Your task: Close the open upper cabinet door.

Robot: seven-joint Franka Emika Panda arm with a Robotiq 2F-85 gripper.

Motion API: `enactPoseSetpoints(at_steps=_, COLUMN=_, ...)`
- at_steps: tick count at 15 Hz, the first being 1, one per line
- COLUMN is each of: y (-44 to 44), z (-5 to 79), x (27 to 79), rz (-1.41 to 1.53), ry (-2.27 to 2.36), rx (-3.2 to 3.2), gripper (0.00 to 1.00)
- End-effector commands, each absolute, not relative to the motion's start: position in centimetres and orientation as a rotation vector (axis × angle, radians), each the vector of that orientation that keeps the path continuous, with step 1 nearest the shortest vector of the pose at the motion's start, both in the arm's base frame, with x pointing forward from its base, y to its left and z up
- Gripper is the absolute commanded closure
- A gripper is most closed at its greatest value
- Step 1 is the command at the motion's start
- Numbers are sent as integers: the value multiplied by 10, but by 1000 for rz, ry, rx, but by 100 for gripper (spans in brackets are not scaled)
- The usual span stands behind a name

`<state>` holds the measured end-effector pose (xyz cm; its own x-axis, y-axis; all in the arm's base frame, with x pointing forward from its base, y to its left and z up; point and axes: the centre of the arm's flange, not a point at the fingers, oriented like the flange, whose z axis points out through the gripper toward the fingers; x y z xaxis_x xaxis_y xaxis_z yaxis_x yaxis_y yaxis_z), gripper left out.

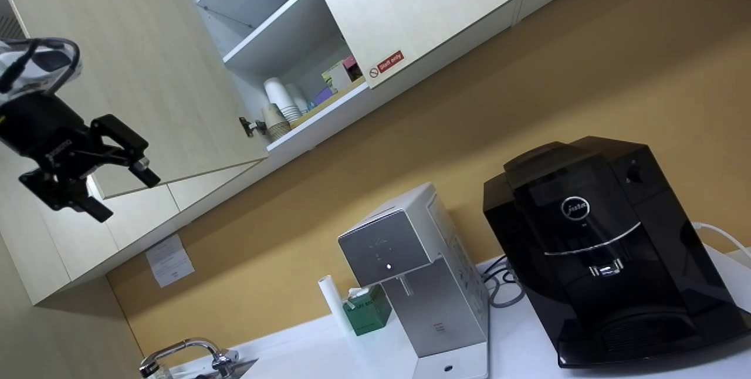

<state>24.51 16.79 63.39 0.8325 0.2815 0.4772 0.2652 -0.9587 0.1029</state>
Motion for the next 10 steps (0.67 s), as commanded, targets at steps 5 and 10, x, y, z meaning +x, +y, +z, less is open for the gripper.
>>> enactPoseSetpoints(at_steps=5, y=257, z=634, x=222, rz=1098, ry=467, rx=2880, gripper=0)
enactPoseSetpoints(at_steps=10, y=267, z=631, x=225, rz=1139, ry=399, rx=2848, gripper=0)
